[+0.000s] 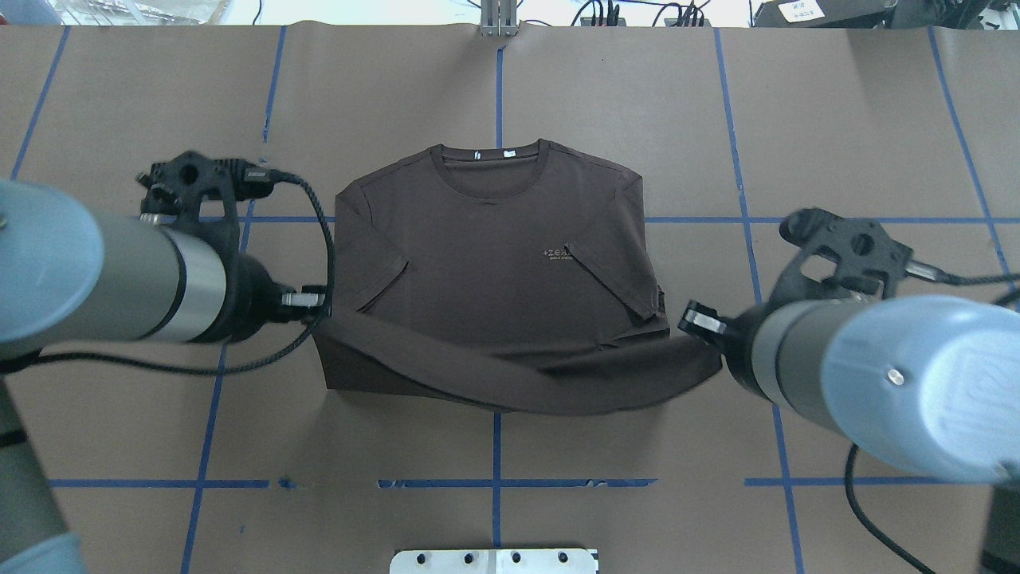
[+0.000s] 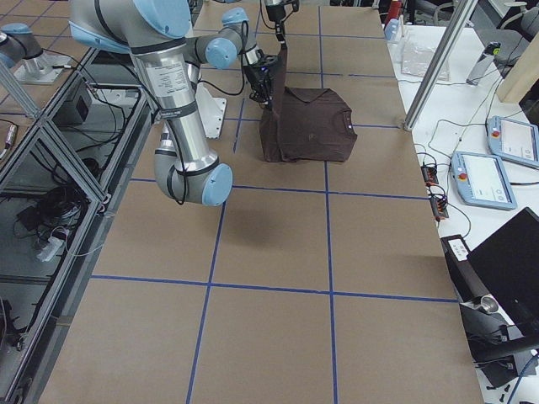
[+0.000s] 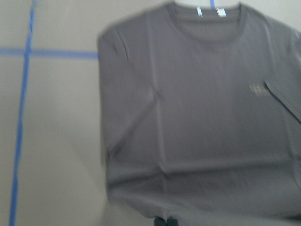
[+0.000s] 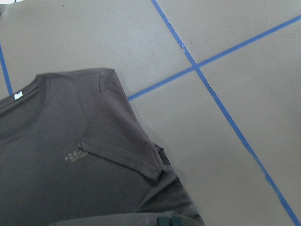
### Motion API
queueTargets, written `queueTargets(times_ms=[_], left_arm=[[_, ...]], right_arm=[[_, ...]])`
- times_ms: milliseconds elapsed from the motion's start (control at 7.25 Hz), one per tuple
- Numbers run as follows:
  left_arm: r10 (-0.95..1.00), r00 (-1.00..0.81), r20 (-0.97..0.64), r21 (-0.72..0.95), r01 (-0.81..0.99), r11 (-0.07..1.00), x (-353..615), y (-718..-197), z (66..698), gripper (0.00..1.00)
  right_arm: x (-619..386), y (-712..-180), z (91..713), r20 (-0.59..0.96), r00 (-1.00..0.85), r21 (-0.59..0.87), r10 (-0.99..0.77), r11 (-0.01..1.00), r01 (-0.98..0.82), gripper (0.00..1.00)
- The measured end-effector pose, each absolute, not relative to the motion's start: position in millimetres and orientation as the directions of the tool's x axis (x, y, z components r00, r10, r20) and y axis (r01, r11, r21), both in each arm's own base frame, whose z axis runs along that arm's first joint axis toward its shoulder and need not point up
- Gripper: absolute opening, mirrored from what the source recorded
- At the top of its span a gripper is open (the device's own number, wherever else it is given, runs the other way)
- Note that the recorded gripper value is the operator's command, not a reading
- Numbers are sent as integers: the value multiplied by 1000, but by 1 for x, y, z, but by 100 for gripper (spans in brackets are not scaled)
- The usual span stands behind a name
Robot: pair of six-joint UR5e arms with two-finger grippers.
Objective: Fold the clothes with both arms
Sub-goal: 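Lift the hem with both grippers and fold it toward the collar, then lower the hem onto the shirt and open both grippers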
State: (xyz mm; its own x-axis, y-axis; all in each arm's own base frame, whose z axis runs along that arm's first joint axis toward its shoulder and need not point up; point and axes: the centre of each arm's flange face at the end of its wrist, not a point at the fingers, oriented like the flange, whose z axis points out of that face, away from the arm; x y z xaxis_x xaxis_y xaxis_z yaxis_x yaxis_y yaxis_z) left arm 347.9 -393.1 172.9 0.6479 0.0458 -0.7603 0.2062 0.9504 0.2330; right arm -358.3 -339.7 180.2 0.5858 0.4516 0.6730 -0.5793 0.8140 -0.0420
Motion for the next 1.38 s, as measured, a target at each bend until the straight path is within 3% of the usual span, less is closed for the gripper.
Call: queueTargets(times_ms=[414, 690, 1380], left_arm=[[38, 682, -730, 277, 244, 929, 387, -491, 232, 0], [36, 696, -717, 292, 252, 922, 411, -535, 263, 0], [63, 719, -692, 317, 223, 922, 459, -586, 317, 0]], right_arm=[[-418, -474, 233, 681, 566, 4, 465, 771, -637, 0], [-446, -533, 257, 677, 564, 11, 473, 759, -651, 0], [-473, -569, 304, 649, 585, 15, 487, 760, -650, 0]])
